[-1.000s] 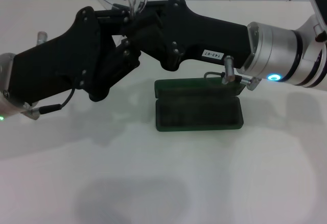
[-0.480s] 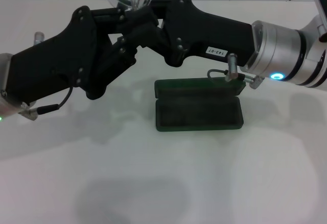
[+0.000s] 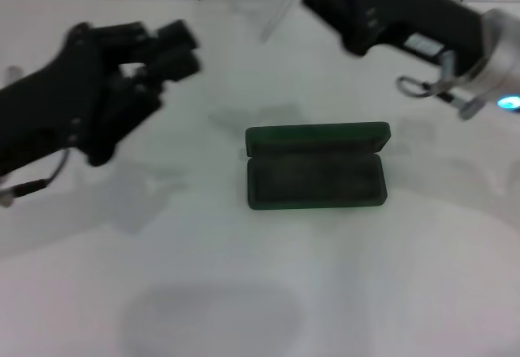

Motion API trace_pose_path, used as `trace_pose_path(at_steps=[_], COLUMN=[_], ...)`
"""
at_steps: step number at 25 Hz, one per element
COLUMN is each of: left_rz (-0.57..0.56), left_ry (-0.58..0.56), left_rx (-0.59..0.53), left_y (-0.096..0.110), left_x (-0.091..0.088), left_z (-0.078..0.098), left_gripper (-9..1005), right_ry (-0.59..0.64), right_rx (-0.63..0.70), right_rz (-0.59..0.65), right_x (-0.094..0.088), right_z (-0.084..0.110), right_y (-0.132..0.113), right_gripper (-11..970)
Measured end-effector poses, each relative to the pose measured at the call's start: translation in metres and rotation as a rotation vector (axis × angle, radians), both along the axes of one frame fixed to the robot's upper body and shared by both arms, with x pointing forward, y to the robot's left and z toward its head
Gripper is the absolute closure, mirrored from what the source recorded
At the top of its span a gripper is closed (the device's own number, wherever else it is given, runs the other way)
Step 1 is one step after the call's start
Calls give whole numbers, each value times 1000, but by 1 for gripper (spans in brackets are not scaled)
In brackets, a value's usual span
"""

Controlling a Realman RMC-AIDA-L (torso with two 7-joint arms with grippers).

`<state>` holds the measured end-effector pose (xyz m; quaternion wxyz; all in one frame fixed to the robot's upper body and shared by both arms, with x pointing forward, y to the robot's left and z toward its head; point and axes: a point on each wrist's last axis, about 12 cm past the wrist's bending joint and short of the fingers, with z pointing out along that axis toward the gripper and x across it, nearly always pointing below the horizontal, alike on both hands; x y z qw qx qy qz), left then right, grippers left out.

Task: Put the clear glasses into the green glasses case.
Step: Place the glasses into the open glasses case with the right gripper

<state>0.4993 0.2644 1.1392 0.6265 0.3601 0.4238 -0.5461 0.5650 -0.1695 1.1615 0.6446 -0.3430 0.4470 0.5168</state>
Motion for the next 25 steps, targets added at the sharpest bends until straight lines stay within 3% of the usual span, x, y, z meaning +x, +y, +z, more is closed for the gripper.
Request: trace_pose_path(at_steps=[6,10,14,18,22,25], left_rz=[64,60,75,126,227,285], left_ry=[35,85,112,127,159,167], left_rx=[4,42,67,101,128,125], left_y=[31,40,48,63,85,98], left_x=[-9,-14,-15,-14,-14,-14], left_z=[-1,-5,-7,-5,-4,0], left_gripper=[833,833,832,832,832,832], right_ry=[-42,-67,-13,41,79,144], right_rx=[-27,-164,-454,-790,-1016,-1119], right_rz=[-22,43,102,31,-39,-11], right_x=[-8,-16,-23,-26,-28,-25], right_z=[26,54,84,105,123,123], right_y=[-44,-50,-38,-21,-7,3], right_gripper=[853,853,853,853,852,852])
